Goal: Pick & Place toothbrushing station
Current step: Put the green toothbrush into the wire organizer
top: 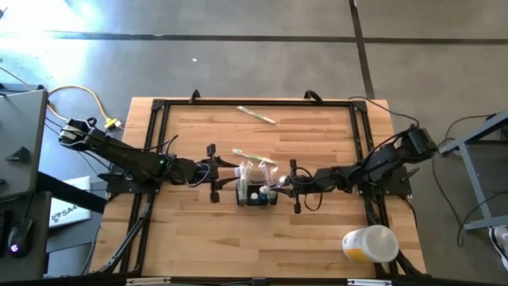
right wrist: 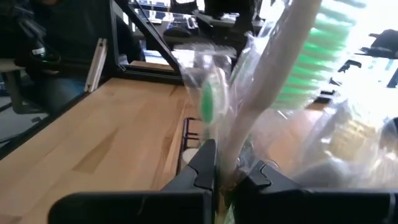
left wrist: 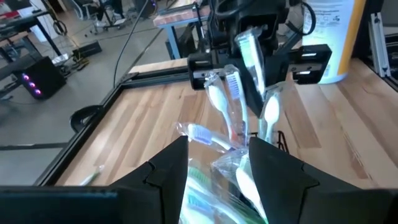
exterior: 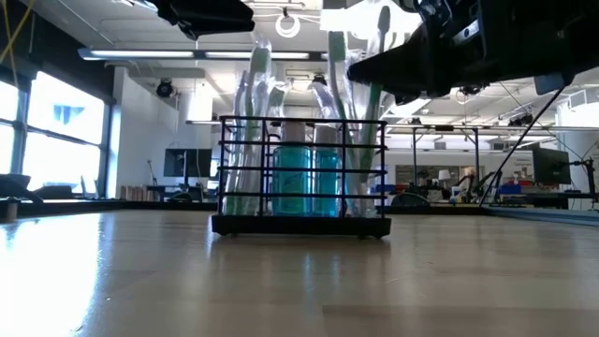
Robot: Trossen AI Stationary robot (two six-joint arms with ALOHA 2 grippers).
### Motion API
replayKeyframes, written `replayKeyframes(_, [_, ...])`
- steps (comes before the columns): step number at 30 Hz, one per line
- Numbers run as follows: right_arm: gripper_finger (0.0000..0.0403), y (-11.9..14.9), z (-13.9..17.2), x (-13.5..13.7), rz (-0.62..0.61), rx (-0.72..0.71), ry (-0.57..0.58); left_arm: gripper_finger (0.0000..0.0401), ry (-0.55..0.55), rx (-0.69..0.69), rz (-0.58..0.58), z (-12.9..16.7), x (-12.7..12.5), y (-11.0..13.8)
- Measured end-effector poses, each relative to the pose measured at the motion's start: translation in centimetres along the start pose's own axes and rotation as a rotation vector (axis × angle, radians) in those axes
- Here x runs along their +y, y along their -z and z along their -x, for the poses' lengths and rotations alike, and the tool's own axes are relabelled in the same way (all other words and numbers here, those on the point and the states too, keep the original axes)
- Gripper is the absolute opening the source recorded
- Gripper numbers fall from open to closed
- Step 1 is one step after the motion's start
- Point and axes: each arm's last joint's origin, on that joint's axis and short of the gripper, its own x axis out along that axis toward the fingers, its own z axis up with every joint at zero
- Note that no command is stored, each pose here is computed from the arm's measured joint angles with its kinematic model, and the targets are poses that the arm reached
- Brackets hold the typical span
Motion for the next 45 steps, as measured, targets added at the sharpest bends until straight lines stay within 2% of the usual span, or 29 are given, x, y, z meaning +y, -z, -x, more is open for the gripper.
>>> replayKeyframes(4, [0.0011,0.3,-0.1,-0.3,-0.023,0.024,0.01,0.0164,0.001,0.0,0.0,0.0,0.0,0.0])
replayKeyframes(9, [0.0011,0.6,-0.2,-0.9,-0.059,0.047,-0.046,0.0164,0.0,0.001,0.0,0.0,0.0,0.0])
replayKeyframes(13, [0.0016,0.6,-0.3,-1.4,-0.108,0.052,-0.043,0.0164,0.001,0.001,0.001,0.0,0.0,0.0])
replayKeyframes(27, [0.003,0.7,-0.3,-1.3,-0.092,0.053,-0.085,0.0164,0.002,0.019,-0.006,0.0,0.0,0.2])
replayKeyframes(31, [0.006,0.6,-0.3,-1.3,-0.091,0.053,-0.085,0.0164,0.002,0.027,-0.003,0.0,0.0,0.3])
replayKeyframes(36, [0.0122,0.6,-0.3,-1.3,-0.091,0.053,-0.094,0.0164,0.002,0.027,-0.003,0.0,0.0,0.3])
replayKeyframes(41, [0.0183,0.4,-0.2,-1.1,-0.086,0.042,-0.154,0.0164,0.002,0.029,-0.003,0.0,0.0,0.3])
replayKeyframes(45, [0.0211,-0.6,0.3,-0.6,-0.034,-0.007,-0.182,0.0164,0.002,0.029,-0.003,0.0,0.0,0.3])
